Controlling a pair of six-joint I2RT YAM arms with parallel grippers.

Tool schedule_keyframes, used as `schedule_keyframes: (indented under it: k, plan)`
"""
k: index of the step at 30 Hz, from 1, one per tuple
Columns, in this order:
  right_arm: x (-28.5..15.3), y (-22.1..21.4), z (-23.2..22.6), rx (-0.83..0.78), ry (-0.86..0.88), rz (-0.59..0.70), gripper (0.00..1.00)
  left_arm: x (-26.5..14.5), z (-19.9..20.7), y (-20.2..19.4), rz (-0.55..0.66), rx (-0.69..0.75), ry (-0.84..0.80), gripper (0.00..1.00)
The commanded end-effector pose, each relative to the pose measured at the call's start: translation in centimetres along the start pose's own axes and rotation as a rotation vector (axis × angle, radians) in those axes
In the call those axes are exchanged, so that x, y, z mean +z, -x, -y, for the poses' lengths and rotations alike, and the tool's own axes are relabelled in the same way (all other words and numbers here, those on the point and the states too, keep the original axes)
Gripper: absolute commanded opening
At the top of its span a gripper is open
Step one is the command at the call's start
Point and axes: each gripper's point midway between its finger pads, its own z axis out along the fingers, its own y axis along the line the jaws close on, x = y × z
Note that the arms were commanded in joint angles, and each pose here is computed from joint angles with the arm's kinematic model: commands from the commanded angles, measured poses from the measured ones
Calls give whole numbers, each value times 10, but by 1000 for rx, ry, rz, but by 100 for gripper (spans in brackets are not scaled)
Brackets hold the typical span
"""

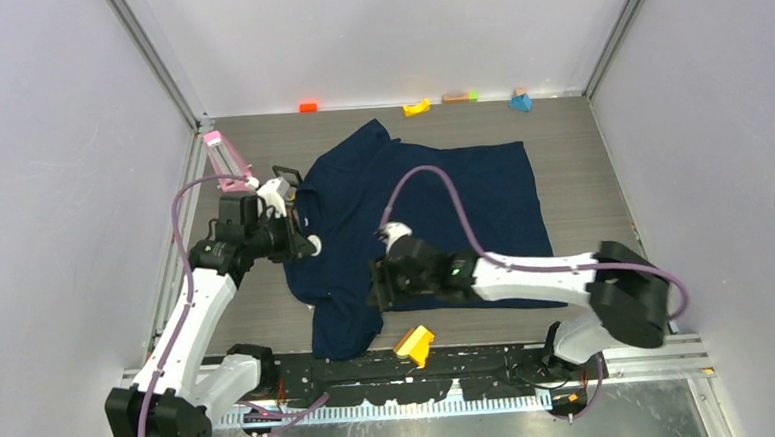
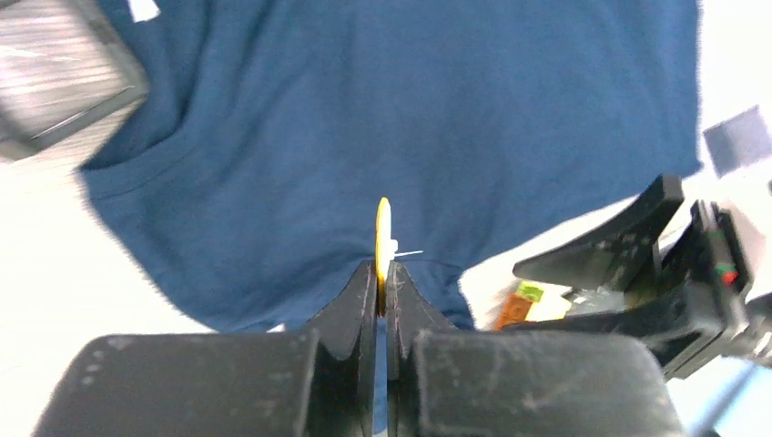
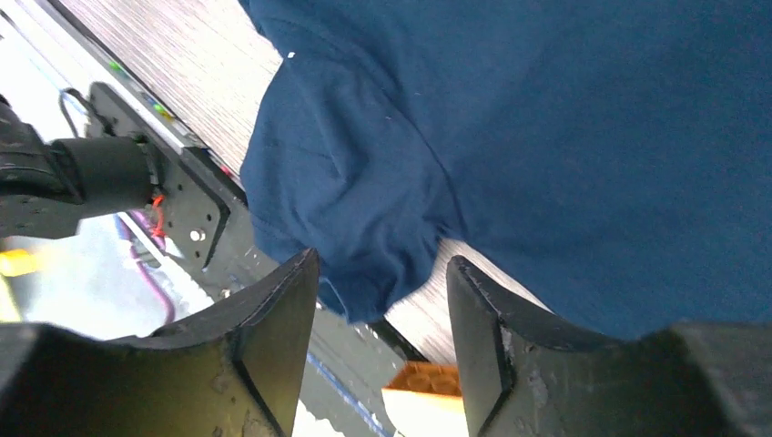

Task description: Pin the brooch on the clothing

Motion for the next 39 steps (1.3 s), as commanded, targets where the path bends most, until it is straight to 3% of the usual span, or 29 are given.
schedule_keyframes:
  k: [1, 8, 17, 27, 32, 36, 39]
  plan:
    - [30, 27, -63, -132, 98, 143, 58, -26, -29, 17, 67, 102, 214, 0]
    - [78, 21, -69, -212, -28, 173, 51, -25, -35, 14, 78, 107, 238, 0]
    - [103, -17, -103, -311, 92, 96, 47, -30, -45, 15, 87, 114, 297, 0]
    - [131, -24, -91, -377, 6, 91, 47, -31, -46, 14, 92, 114, 301, 0]
    - [148, -40, -74, -495, -102, 77, 47, -31, -46, 14, 94, 115, 300, 0]
    - [156, -56, -64, -535, -149, 50, 34, -31, -46, 15, 94, 116, 302, 0]
    - [153, -66, -70, -532, -109, 23, 16, -31, -47, 15, 95, 116, 308, 0]
